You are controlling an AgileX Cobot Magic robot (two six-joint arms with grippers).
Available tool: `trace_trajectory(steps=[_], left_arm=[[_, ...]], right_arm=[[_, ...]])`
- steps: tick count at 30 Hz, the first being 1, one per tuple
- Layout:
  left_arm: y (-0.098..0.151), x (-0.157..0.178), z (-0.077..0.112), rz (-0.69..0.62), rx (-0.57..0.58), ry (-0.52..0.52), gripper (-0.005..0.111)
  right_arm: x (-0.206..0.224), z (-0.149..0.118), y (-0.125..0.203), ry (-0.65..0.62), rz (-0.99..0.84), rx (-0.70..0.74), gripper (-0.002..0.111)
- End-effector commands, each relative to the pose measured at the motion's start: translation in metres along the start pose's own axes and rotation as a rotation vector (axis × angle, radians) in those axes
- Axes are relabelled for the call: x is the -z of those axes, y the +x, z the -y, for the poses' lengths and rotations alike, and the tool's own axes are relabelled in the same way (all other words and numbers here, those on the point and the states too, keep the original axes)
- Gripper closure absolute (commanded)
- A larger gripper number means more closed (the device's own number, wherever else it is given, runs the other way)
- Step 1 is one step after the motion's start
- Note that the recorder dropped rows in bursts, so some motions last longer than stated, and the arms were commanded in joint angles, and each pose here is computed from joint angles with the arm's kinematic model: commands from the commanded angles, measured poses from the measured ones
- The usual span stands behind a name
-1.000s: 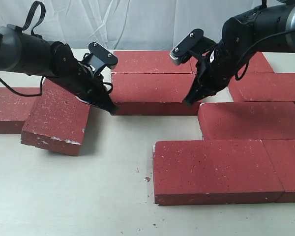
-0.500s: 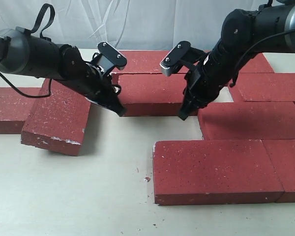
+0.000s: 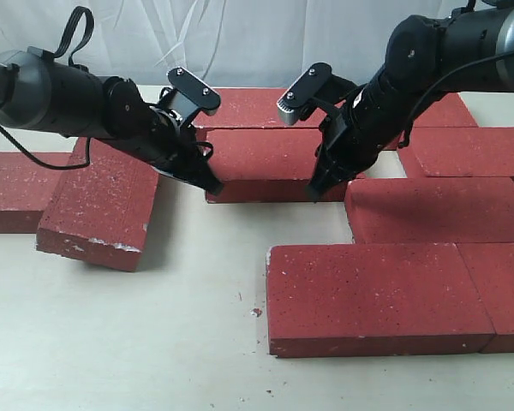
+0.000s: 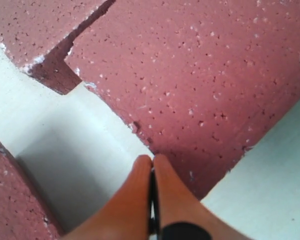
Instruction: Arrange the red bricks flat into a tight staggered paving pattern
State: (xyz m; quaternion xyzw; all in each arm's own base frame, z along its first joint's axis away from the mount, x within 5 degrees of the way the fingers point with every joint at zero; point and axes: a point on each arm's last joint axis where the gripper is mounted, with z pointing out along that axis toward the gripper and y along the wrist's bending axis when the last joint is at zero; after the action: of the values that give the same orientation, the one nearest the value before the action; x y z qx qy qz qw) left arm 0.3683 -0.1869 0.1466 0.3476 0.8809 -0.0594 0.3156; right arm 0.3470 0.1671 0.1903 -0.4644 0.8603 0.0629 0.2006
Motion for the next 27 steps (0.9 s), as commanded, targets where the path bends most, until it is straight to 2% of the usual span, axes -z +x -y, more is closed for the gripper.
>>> trace_trajectory(steps=[1,10,16,19,23,27], left_arm=[[-0.001,-0.001,0.002,0.013,0.015,-0.001,0.107],[-0.003,-0.002,0.007,0.029,0.033,0.005,0.107],[-0.007,0.0,0.011,0.045,-0.025,-0.005,0.107],[-0.008,0.011,-0.001,0.042,-0.008,-0.017,0.107],[-0.005,0.027,-0.022,0.019,0.095,-0.026,0.107],[0.0,0.025,-0.024,-0.019,0.126,-0.013,0.107]], right_arm=[[0.002,0.0,-0.002,0.002,0.025,-0.017,0.109],[0.002,0.001,-0.004,0.005,0.047,-0.034,0.109],[0.002,0.001,-0.004,0.011,0.052,-0.034,0.109],[0.002,0.001,-0.004,0.014,0.055,-0.034,0.109],[0.002,0.002,-0.005,0.017,0.058,-0.034,0.109],[0.002,0.002,-0.006,0.015,0.073,-0.051,0.109]])
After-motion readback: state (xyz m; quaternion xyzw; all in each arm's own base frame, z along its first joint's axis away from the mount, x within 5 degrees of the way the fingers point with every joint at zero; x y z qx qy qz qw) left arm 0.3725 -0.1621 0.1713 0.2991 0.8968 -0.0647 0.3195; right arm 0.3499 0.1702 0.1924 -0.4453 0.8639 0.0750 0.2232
